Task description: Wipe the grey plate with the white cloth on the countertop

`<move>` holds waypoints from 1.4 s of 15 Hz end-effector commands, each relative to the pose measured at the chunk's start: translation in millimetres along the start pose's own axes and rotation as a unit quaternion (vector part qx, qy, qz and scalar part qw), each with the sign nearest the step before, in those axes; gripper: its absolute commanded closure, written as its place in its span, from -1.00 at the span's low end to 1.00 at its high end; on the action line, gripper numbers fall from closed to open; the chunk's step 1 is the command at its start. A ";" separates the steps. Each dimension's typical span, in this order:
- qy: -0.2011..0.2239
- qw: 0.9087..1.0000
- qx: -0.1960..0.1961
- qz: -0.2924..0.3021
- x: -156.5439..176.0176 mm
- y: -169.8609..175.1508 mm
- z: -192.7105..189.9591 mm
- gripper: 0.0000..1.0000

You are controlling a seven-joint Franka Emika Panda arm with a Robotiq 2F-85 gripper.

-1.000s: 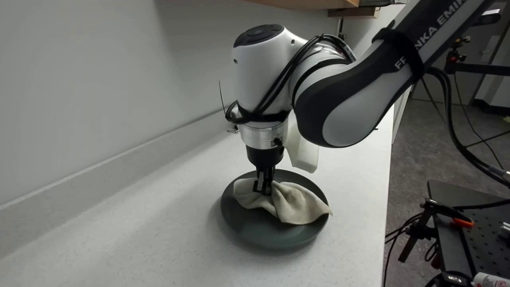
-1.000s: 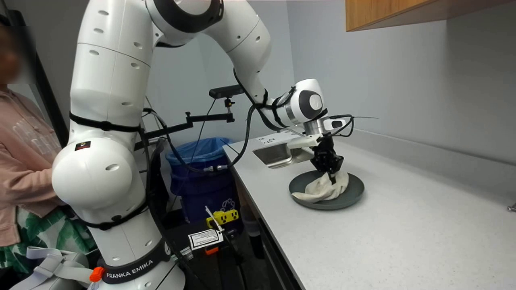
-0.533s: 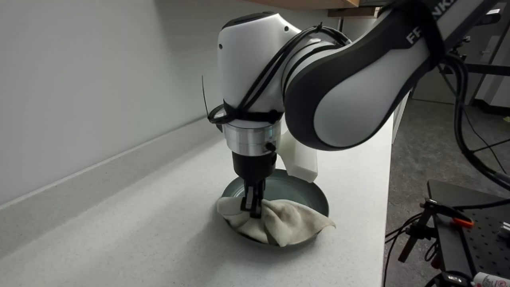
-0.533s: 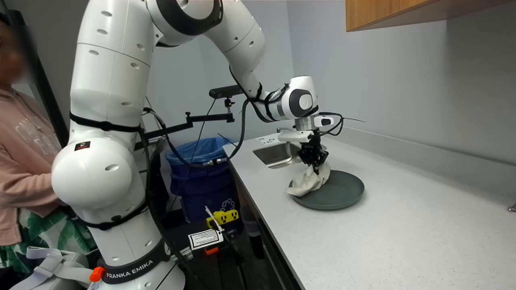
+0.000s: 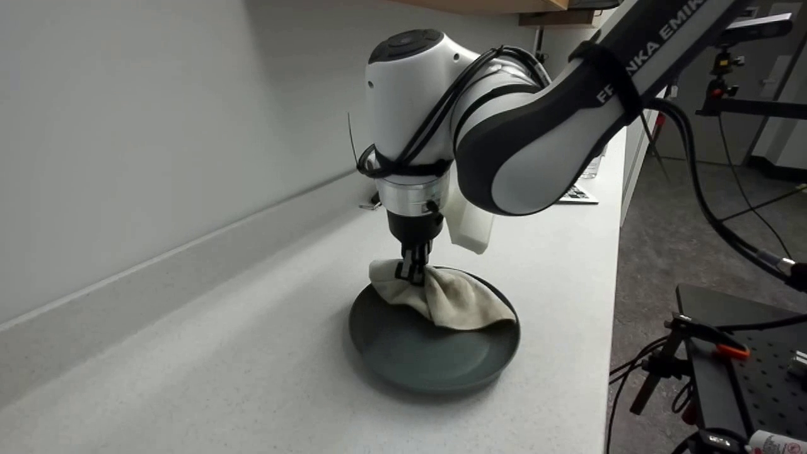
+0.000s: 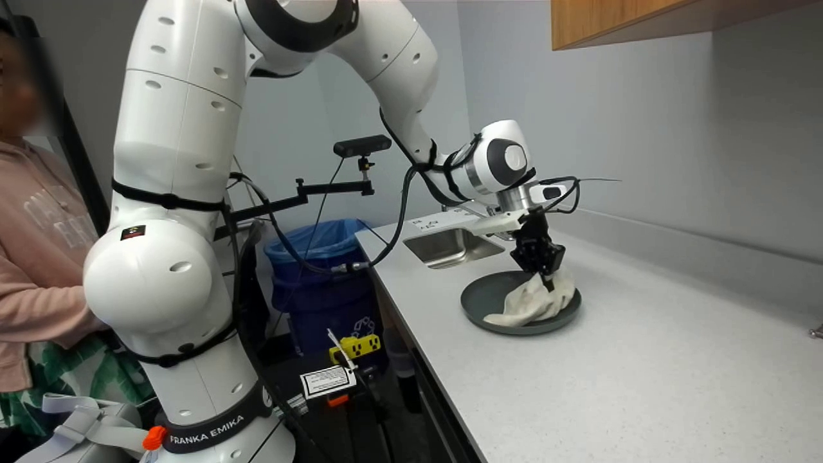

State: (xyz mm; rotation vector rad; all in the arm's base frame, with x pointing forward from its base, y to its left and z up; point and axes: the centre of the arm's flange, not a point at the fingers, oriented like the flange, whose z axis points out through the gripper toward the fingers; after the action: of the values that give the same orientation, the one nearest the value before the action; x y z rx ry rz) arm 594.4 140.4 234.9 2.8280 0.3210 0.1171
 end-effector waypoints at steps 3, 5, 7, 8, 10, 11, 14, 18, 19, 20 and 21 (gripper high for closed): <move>0.025 0.995 -0.073 0.055 11.1 28.9 0.4 0.96; 0.022 0.996 -0.074 0.053 11.2 25.3 2.0 0.96; 0.010 0.998 -0.053 0.042 9.5 13.5 4.6 0.96; 0.004 0.999 -0.034 0.035 8.9 4.5 4.7 0.96; -0.008 1.000 0.007 0.023 8.0 -11.5 4.1 0.96; -0.012 1.000 0.023 0.017 7.5 -20.4 2.6 0.96; -0.015 0.997 0.069 -0.006 6.4 -42.3 -10.3 0.96; -0.013 0.991 0.128 -0.034 8.0 -56.7 -31.0 0.96; -0.012 0.990 0.135 -0.038 8.8 -58.1 -33.9 0.96; -0.011 0.989 0.139 -0.039 10.0 -57.9 -34.9 0.96; -0.009 0.991 0.131 -0.035 11.4 -56.4 -32.8 0.96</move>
State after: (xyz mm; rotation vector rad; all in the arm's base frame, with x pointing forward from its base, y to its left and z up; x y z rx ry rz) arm 584.1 210.0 239.1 3.0538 0.4441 0.0477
